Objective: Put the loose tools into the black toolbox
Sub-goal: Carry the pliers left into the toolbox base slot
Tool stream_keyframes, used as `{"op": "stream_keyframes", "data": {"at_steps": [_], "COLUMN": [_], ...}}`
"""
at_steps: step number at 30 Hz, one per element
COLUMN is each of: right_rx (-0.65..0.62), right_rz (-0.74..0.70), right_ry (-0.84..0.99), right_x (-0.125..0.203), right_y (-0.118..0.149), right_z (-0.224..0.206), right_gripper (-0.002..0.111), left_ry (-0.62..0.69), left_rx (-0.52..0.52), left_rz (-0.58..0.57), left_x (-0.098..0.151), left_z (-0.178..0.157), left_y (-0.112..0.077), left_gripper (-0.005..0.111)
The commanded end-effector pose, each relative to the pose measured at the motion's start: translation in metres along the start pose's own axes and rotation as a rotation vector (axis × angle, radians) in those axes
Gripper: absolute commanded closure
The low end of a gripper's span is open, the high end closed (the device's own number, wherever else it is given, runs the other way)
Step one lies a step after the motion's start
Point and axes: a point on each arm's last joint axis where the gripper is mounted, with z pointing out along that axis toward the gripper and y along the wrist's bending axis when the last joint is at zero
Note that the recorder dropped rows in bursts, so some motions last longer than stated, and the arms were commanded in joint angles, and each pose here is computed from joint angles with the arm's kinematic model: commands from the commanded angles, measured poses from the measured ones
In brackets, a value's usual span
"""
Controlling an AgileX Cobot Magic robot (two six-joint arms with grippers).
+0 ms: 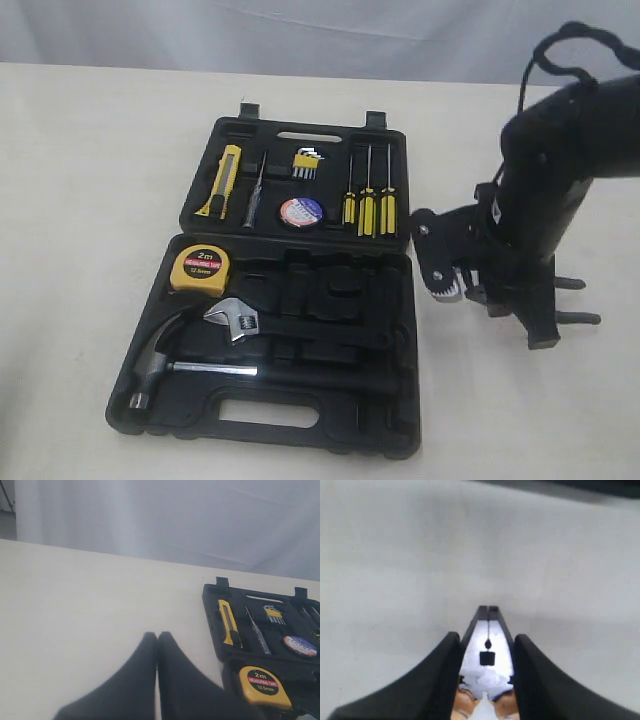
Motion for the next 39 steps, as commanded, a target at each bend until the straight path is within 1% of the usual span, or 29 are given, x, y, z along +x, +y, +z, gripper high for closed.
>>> {"op": "stream_keyframes", "data": {"at_steps": [1,5,8,11,12,16,19,24,27,31,37,39], "right_rx": [0.033,0.113,0.156,0.178,0.192,0.235,0.265,0.234,0.225,0.216,0.189,0.192], "right_rz": [-0.009,-0.022,-0.028,-0.021,0.019,0.032,0.036,0.029,0.040,0.078,0.087,0.094], "right_ry": [0.010,-0.048,-0.130,-0.158,-0.188,-0.299,-0.345,-0.327,-0.346,-0.356,-0.333,-0.329], "right_x": [-0.034,-0.073,-0.099,-0.113,-0.121,-0.140,-0.149,-0.162,-0.170,-0.174,-0.177,-0.176], "right_y": [0.000,0.000,0.002,-0.001,-0.004,-0.008,-0.012,-0.017,-0.020,-0.021,-0.021,-0.021], "right_z": [-0.044,-0.072,-0.088,-0.092,-0.091,-0.086,-0.080,-0.047,-0.031,-0.019,-0.006,-0.006], "right_gripper": [0.109,0.109,0.109,0.109,0.109,0.109,0.109,0.109,0.109,0.109,0.108,0.103], "left_ry": [0.003,0.003,0.003,0.003,0.003,0.003,0.003,0.003,0.003,0.003,0.003,0.003], "left_rx": [0.007,0.007,0.007,0.007,0.007,0.007,0.007,0.007,0.007,0.007,0.007,0.007], "left_rz": [-0.007,-0.007,-0.007,-0.007,-0.007,-0.007,-0.007,-0.007,-0.007,-0.007,-0.007,-0.007], "left_x": [-0.001,-0.001,-0.001,-0.001,-0.001,-0.001,-0.001,-0.001,-0.001,-0.001,-0.001,-0.001], "left_z": [0.000,0.000,0.000,0.000,0.000,0.000,0.000,0.000,0.000,0.000,0.000,0.000], "left_y": [-0.001,-0.001,-0.001,-0.001,-0.001,-0.001,-0.001,-0.001,-0.001,-0.001,-0.001,-0.001], "left_gripper": [0.107,0.107,0.107,0.107,0.107,0.107,0.107,0.107,0.107,0.107,0.107,0.107]}}
